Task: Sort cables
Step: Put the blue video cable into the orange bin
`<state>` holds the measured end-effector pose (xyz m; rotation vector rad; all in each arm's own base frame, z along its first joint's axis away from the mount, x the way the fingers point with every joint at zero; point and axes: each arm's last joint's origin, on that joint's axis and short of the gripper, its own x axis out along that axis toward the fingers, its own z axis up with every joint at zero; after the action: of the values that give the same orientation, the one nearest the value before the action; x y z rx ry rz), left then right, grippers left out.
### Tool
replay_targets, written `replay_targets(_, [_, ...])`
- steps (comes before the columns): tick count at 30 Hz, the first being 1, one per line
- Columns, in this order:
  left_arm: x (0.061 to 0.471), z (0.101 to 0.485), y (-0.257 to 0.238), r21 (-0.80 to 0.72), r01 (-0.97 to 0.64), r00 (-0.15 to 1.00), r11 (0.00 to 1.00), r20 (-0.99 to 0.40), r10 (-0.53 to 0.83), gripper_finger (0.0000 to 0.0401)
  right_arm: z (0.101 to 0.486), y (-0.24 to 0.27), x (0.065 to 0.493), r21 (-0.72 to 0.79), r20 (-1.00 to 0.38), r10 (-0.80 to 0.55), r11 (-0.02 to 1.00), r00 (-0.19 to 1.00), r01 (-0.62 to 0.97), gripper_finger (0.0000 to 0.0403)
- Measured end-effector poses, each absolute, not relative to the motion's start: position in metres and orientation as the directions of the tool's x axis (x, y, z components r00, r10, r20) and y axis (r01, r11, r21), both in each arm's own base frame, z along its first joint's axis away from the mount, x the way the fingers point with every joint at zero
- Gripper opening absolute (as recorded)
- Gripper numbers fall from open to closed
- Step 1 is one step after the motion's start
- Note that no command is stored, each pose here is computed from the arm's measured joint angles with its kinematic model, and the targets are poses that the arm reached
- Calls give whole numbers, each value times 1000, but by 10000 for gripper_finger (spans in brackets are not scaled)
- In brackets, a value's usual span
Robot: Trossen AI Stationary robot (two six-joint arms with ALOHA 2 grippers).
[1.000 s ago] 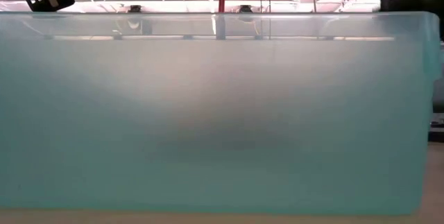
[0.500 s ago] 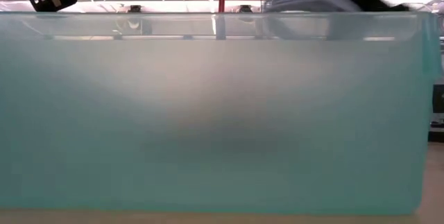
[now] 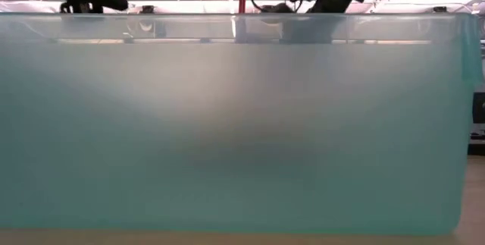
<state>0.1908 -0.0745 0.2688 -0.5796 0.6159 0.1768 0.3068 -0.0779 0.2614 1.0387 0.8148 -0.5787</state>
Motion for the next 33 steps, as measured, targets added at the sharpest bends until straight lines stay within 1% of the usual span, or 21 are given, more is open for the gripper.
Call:
replay_targets(5, [196,269,-59,-450,-380,804,808,-592,48,10,265,-105,322,503,-802,-83,442,592,743,45])
replay_targets(9, [199,269,-49,-441,-400,800,803,-595,72,10,264,-116,342,511,-793,-68,465,605,722,45])
replay_targets(11, [200,268,-45,-436,-398,796,807,-601,68,10,257,-118,353,499,-801,-62,479,595,722,45])
replay_targets(14, [201,268,-39,-437,-395,793,808,-606,60,10,238,-122,365,470,-830,-49,474,555,745,45])
replay_targets(16, [202,268,-35,-438,-391,791,810,-610,53,10,232,-124,370,465,-832,-54,473,551,748,45])
replay_targets(19, [203,268,-31,-440,-384,787,812,-615,39,10,234,-127,370,443,-825,-120,467,552,765,45])
replay_targets(21, [203,268,-29,-441,-381,784,813,-619,32,10,236,-129,371,428,-817,-183,441,546,789,45])
replay_targets(23, [203,268,-28,-441,-378,784,814,-620,28,10,239,-132,367,421,-817,-214,414,536,807,45])
replay_targets(27, [204,268,-26,-436,-372,783,820,-621,25,10,244,-137,364,454,-808,-191,400,557,796,45])
replay_targets(30, [204,268,-24,-430,-370,783,823,-622,27,10,239,-135,362,432,-833,-166,399,527,809,45])
replay_targets(33, [204,268,-21,-426,-371,782,825,-622,31,10,241,-131,365,442,-826,-162,409,540,798,45])
